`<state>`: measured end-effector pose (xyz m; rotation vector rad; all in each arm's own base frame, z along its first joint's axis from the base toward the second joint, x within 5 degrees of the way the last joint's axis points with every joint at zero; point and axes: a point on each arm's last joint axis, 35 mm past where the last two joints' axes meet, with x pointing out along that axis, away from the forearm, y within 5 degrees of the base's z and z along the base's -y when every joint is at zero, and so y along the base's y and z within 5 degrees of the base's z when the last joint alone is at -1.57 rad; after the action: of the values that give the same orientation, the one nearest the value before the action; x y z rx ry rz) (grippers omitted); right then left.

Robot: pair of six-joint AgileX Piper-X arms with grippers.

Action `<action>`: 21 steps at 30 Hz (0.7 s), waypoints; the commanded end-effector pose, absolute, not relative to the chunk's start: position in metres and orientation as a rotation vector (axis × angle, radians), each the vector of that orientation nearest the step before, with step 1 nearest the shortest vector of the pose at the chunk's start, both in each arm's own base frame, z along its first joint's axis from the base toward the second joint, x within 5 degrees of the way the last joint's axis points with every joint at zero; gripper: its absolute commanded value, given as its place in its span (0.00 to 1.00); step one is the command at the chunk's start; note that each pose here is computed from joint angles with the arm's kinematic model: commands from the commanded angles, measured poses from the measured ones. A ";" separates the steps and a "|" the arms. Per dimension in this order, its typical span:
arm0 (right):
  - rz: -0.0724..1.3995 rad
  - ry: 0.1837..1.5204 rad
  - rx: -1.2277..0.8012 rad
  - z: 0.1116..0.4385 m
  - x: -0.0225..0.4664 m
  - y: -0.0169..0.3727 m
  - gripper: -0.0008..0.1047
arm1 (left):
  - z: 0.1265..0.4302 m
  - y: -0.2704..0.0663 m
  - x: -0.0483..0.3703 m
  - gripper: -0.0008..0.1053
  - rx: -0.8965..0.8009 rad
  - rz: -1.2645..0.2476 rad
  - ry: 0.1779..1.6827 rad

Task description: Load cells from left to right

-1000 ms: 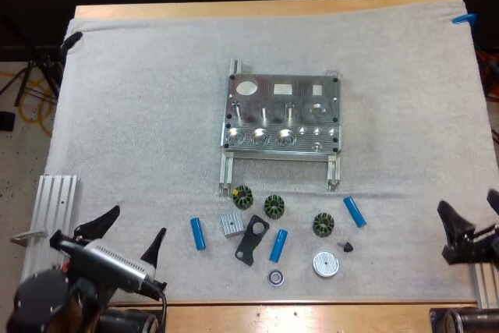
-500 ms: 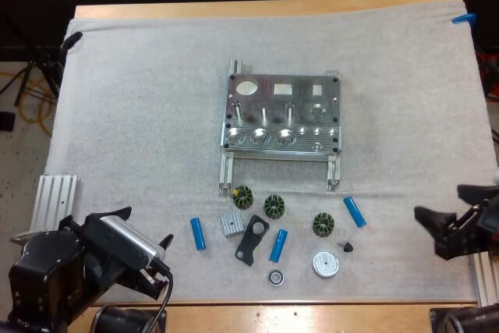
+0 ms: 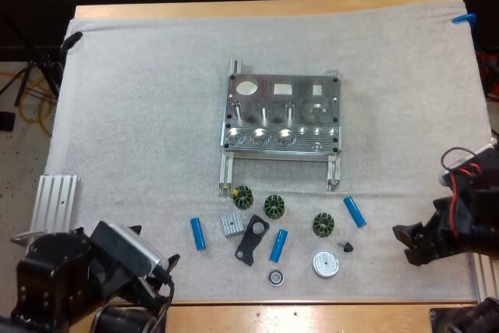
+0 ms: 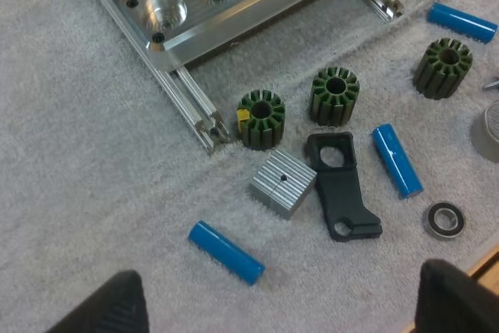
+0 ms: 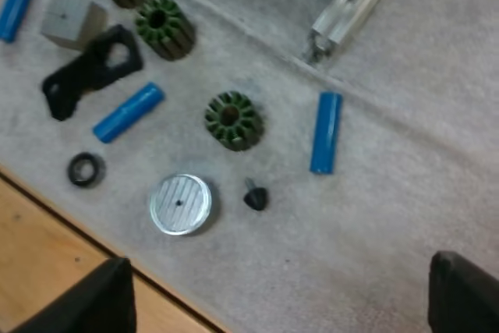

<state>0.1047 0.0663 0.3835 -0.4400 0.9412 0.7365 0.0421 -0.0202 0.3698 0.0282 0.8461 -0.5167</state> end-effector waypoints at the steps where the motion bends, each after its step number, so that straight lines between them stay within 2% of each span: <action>1: 0.721 0.937 -0.441 0.385 0.109 0.068 0.71 | 0.370 -0.022 0.049 0.66 -0.005 -0.517 0.880; 14: 0.708 0.895 -0.433 0.382 0.133 0.082 0.71 | 0.350 -0.037 0.111 0.66 -0.157 -0.413 1.140; 21: 0.698 0.865 -0.409 0.384 0.136 0.084 0.71 | 0.301 -0.042 0.139 0.66 -0.144 -0.327 1.291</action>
<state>0.1357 0.0834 0.3809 -0.4143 0.8790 0.6995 0.1390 -0.0414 0.3009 -0.1479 1.2949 -0.3446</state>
